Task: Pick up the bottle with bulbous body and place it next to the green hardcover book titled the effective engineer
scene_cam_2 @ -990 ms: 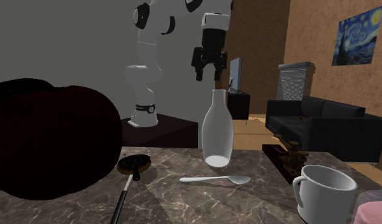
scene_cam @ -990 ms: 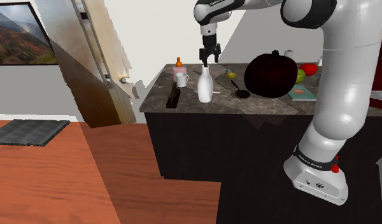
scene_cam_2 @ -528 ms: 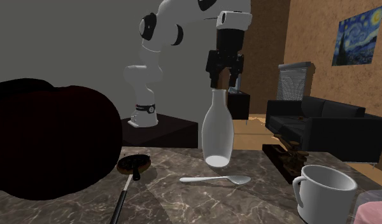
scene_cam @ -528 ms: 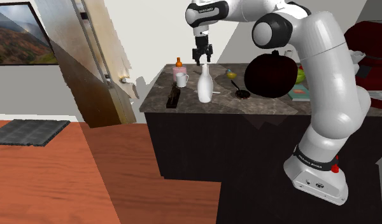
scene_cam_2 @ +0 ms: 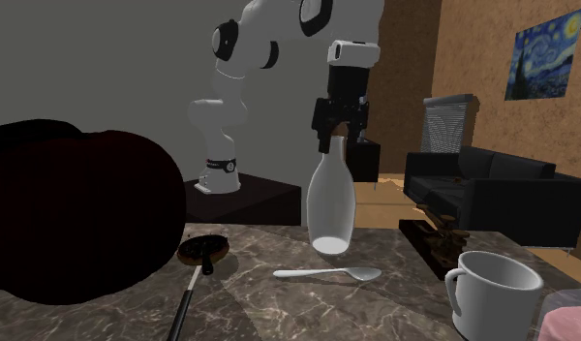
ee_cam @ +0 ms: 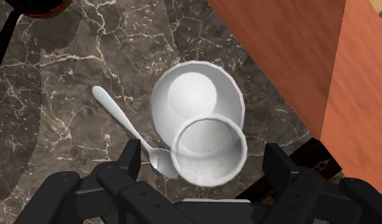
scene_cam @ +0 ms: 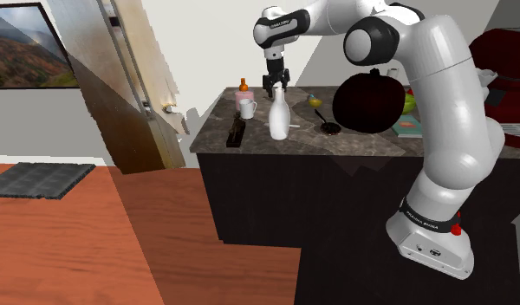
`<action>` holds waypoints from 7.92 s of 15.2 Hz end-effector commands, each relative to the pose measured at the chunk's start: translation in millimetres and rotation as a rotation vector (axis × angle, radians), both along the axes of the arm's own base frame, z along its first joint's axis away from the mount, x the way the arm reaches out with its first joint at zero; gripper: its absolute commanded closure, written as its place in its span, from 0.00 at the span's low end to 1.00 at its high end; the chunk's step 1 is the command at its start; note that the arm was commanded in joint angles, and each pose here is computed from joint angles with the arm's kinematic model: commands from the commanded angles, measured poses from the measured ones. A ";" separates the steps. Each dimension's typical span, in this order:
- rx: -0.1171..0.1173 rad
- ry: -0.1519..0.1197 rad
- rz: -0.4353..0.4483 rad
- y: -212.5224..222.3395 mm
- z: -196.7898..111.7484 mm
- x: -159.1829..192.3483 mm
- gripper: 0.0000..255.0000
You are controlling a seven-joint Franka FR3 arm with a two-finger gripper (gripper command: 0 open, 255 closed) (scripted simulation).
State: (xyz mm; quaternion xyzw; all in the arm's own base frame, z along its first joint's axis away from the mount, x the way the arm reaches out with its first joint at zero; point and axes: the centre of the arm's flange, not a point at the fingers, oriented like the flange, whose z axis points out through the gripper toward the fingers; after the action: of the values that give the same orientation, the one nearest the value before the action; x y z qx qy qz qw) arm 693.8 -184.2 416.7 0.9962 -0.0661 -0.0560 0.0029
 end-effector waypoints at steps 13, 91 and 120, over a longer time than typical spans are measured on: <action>0.000 -0.001 0.000 0.2 -1.5 0.0 1.00; 0.000 -0.001 0.000 -363.4 314.2 -595.4 1.00; 0.000 -0.001 0.000 -363.4 161.1 -595.4 1.00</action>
State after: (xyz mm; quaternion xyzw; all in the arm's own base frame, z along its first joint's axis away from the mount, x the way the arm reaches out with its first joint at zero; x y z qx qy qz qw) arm 99.0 -547.5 582.3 0.9962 -0.0660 -0.0559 0.0025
